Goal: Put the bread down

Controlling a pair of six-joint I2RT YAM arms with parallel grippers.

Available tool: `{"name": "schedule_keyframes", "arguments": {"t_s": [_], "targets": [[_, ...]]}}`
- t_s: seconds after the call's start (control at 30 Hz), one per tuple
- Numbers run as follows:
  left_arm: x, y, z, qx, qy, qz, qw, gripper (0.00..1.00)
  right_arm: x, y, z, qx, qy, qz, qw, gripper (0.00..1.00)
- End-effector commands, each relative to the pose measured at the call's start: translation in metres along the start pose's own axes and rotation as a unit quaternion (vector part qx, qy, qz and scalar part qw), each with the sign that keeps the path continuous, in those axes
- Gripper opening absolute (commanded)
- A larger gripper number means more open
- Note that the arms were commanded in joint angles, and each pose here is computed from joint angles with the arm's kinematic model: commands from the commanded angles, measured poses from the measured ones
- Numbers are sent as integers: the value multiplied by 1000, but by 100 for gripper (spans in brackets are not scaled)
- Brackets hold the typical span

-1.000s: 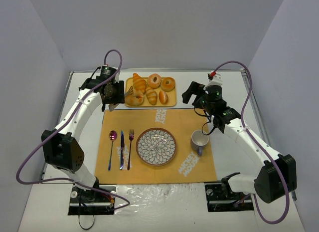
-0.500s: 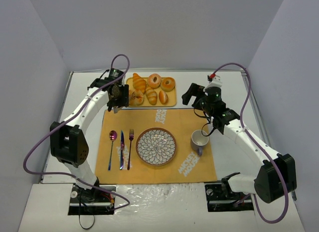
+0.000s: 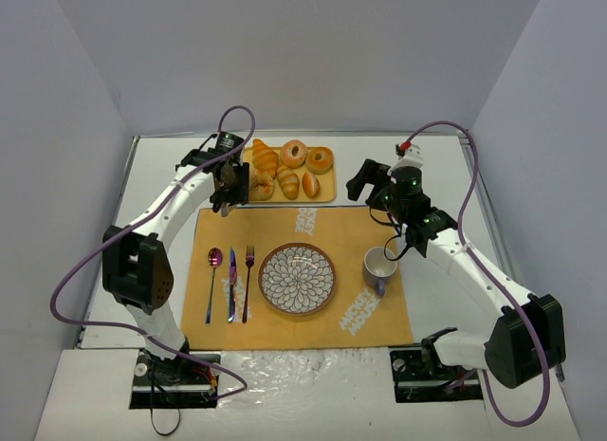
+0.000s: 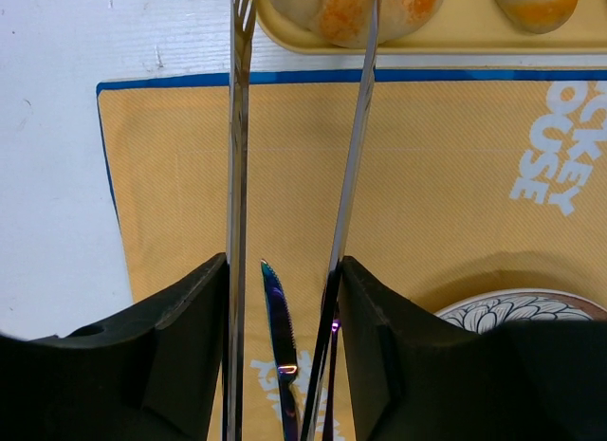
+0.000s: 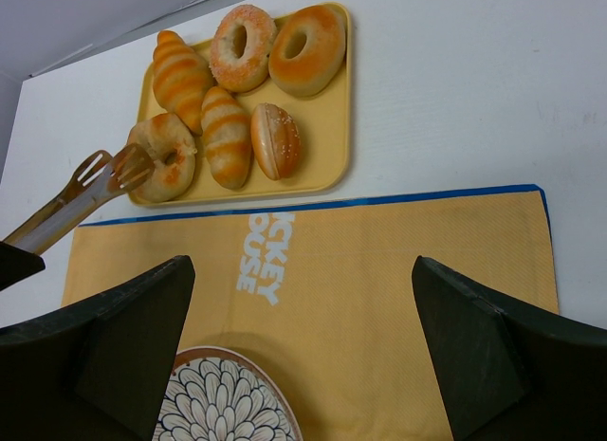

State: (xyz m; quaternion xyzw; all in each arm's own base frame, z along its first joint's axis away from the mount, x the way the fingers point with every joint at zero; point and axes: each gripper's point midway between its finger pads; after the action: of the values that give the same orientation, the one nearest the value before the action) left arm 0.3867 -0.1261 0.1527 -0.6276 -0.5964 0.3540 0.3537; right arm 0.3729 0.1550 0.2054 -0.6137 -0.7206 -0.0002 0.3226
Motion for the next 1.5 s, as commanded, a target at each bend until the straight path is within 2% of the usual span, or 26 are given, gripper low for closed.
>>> {"name": "schedule_keyframes", "arguments": {"t_s": [0.0, 0.3, 0.5, 1.13, 1.47], "targets": [[-5, -22, -34, -60, -12, 3, 998, 37, 14, -8, -28, -47, 9, -27, 998, 96], [-3, -33, -35, -65, -11, 3, 998, 9, 14, -8, -29, -49, 10, -26, 998, 96], [0, -49, -39, -80, -9, 2, 997, 1, 13, -8, -28, -49, 9, -26, 998, 96], [3, -81, -37, -99, 1, 14, 995, 0, 13, -4, -29, -48, 9, -22, 999, 96], [-6, -109, -19, -99, 20, 61, 993, 0, 14, 1, -31, -48, 7, -20, 999, 96]]}}
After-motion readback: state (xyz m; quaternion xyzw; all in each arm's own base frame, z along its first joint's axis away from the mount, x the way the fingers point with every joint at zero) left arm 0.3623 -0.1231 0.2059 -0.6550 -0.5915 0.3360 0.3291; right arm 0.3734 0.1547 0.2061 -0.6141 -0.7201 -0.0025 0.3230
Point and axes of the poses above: each gripper's point midway between its finger pads, its own y axis out along the fingers, its own x axis along the line the jaws close on, z = x × y, and after that the axes turned 2 degrees about y, right-handed
